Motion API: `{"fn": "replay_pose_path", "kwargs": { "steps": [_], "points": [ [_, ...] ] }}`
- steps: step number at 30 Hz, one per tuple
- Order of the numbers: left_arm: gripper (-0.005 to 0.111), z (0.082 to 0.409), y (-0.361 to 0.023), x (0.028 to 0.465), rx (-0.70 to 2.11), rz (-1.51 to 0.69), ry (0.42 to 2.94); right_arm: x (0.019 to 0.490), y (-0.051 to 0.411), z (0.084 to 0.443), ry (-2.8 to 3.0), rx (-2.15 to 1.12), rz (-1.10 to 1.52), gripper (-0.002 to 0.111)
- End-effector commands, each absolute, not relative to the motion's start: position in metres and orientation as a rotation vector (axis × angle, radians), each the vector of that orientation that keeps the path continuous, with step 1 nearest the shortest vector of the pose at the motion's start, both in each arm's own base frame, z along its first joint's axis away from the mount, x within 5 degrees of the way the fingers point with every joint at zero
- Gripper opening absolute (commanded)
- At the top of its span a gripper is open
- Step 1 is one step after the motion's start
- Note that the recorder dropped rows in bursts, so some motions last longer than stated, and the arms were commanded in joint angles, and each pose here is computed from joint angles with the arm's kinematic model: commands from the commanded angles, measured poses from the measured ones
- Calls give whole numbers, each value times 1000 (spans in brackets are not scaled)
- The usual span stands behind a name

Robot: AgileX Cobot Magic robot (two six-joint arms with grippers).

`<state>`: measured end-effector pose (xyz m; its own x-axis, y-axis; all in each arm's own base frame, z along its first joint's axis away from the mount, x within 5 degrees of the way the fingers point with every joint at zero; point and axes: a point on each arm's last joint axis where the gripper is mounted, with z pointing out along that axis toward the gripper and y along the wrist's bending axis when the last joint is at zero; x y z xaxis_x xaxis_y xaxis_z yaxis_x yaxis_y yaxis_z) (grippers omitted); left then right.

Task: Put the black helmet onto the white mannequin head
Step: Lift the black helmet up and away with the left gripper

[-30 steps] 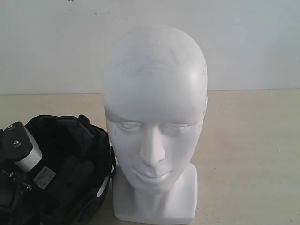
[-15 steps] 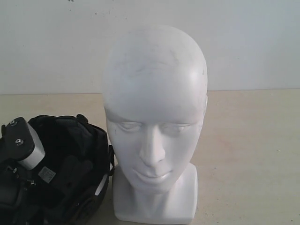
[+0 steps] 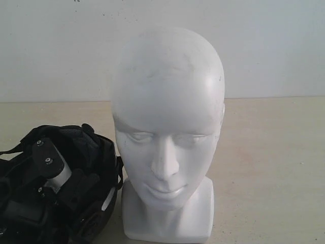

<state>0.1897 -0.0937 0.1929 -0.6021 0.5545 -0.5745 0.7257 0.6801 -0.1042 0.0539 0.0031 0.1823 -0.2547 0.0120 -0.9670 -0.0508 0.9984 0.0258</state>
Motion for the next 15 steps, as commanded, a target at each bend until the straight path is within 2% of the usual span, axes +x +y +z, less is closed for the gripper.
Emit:
{"fn": "replay_pose_path", "kwargs": {
  "steps": [1,12,14,15],
  "points": [
    [60,188,-95,195,949,-436,2388,54,2,183,1818,-30,43,0],
    [58,173,-105,203,989,-346,2373,54,2,183,1818,-30,43,0],
    [46,172,-104,205,979,-329,2368,54,2,183,1818,-30,43,0],
    [34,173,-104,205,976,-324,2366,54,2,183,1818,-30,43,0]
  ]
}}
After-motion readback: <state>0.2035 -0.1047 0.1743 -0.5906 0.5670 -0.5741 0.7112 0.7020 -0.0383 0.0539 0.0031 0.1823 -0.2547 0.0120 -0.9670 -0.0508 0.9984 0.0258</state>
